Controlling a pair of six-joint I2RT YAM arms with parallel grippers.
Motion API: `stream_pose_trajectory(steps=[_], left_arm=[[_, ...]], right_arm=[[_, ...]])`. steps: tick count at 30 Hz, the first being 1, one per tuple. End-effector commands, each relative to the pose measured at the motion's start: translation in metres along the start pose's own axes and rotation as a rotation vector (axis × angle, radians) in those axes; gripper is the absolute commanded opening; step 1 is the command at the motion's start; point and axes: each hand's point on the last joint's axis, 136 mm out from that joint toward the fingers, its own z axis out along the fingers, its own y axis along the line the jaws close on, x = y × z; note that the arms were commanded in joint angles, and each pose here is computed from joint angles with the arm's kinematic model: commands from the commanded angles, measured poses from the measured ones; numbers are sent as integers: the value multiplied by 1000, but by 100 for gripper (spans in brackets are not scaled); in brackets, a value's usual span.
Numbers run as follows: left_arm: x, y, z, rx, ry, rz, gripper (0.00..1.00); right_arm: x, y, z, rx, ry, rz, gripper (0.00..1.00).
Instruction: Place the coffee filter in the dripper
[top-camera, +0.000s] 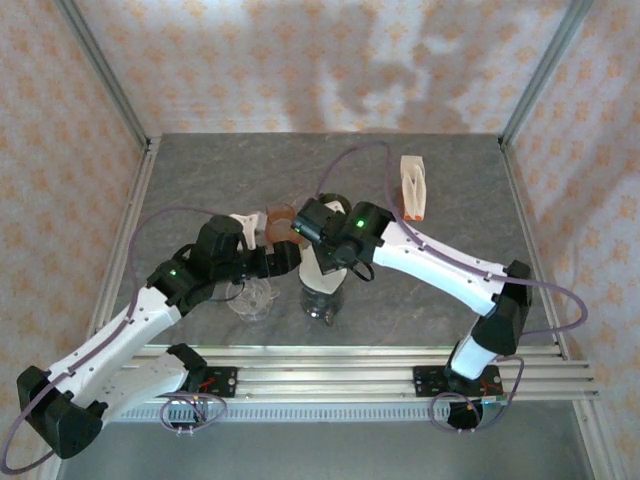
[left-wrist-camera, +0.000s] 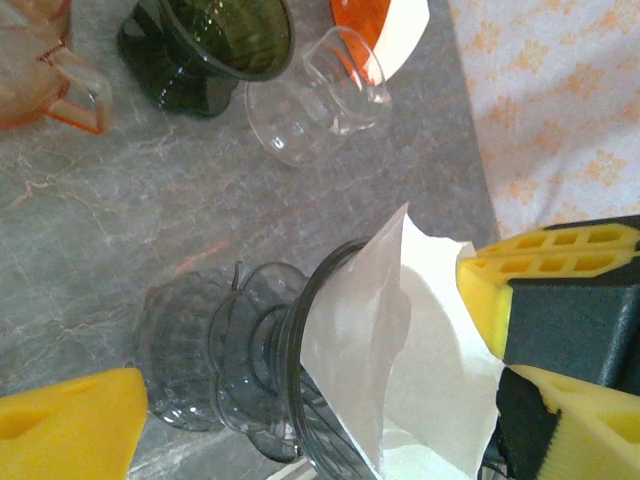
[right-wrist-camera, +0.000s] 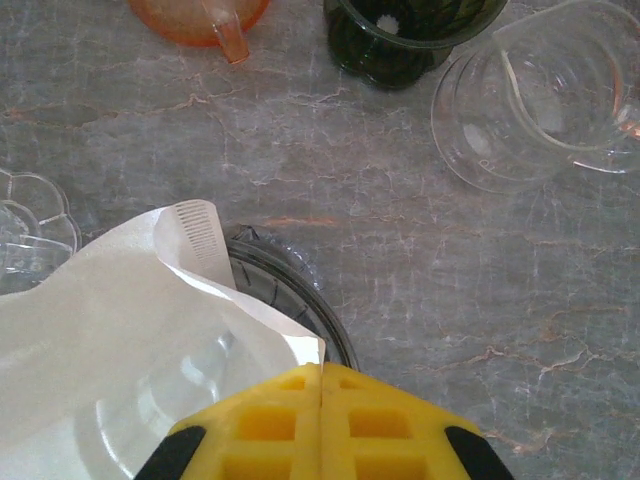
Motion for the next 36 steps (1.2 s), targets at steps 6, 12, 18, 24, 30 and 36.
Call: stream_pose_trajectory(steps=[6, 12, 18, 24, 30, 36], left_arm=[[15, 10, 11, -30, 37, 42, 86], [27, 14, 19, -29, 74, 39, 77], [35, 18, 22, -38, 95, 41, 73], [38, 22, 25, -49, 108, 38, 63], [40, 23, 26, -52, 120, 41, 57], [41, 22, 26, -51, 123, 40, 56]], right_arm=[[4, -6, 16, 88, 0, -14, 0], [7, -6, 20, 99, 9, -15, 0], [8, -6, 22, 101, 9, -15, 0], [10, -7, 22, 103, 9, -6, 0], [9, -7, 21, 97, 1, 3, 0], [3, -6, 10, 58, -35, 30, 9]])
